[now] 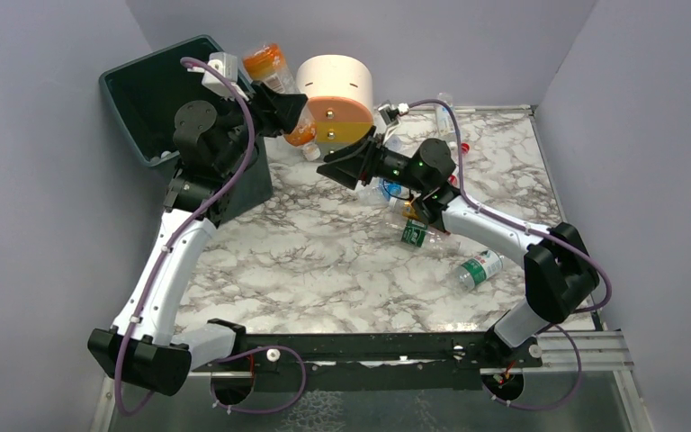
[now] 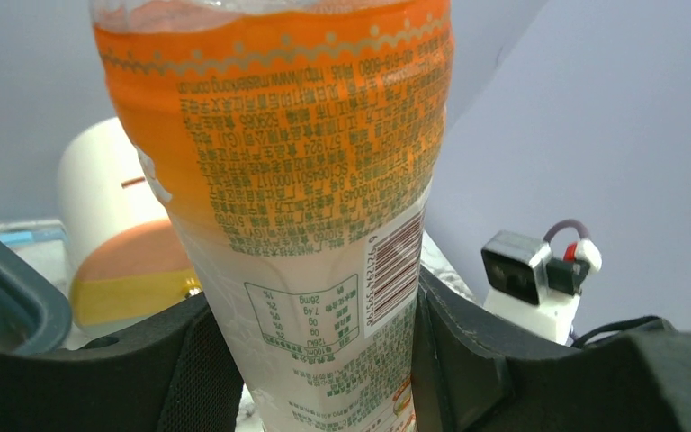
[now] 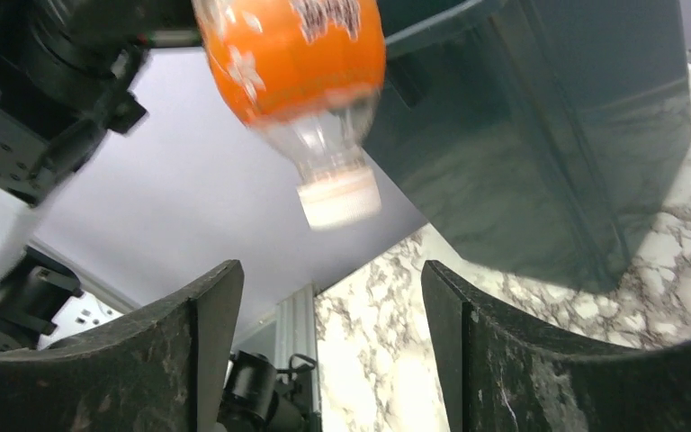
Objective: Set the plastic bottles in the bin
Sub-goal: Pick up the plastic bottle at the center of the board, then place the plastic bottle in the trash bin, then pick up the plastic bottle at the center of the board.
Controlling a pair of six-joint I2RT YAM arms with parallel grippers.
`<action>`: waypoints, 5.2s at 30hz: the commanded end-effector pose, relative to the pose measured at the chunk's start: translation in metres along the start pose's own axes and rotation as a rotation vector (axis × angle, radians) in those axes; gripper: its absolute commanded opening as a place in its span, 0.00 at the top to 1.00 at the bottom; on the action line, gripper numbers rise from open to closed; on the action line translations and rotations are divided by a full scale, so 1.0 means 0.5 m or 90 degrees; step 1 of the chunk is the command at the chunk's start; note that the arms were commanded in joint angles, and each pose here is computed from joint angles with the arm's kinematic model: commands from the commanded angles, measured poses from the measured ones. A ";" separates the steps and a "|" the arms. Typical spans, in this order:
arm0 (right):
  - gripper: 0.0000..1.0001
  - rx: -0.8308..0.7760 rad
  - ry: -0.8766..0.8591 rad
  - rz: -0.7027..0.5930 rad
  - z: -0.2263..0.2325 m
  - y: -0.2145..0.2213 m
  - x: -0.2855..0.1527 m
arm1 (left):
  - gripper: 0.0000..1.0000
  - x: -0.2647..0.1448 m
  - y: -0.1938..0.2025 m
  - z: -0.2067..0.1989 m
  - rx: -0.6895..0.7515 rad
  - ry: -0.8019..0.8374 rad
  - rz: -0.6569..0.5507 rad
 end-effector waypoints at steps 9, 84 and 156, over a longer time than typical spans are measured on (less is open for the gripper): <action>0.18 -0.009 0.030 0.051 0.008 0.039 -0.042 | 0.38 -0.015 -0.155 -0.018 0.184 -0.109 -0.120; 0.01 -0.040 0.690 0.504 -0.248 0.289 -0.390 | 0.01 0.004 -0.002 0.046 0.061 -0.149 0.138; 0.00 0.542 0.967 0.471 0.032 0.320 -0.574 | 0.01 0.023 0.070 0.068 0.047 -0.105 0.211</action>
Point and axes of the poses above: each gripper's point midway between its finger pads, its own x axis out along the fingers, its own z axis along the line the jaws close on, y = z × x, the point moved 3 cm from there along -x, back along the fingers, and after that the axes turned 14 degrees about -x, right-handed, at the moved point
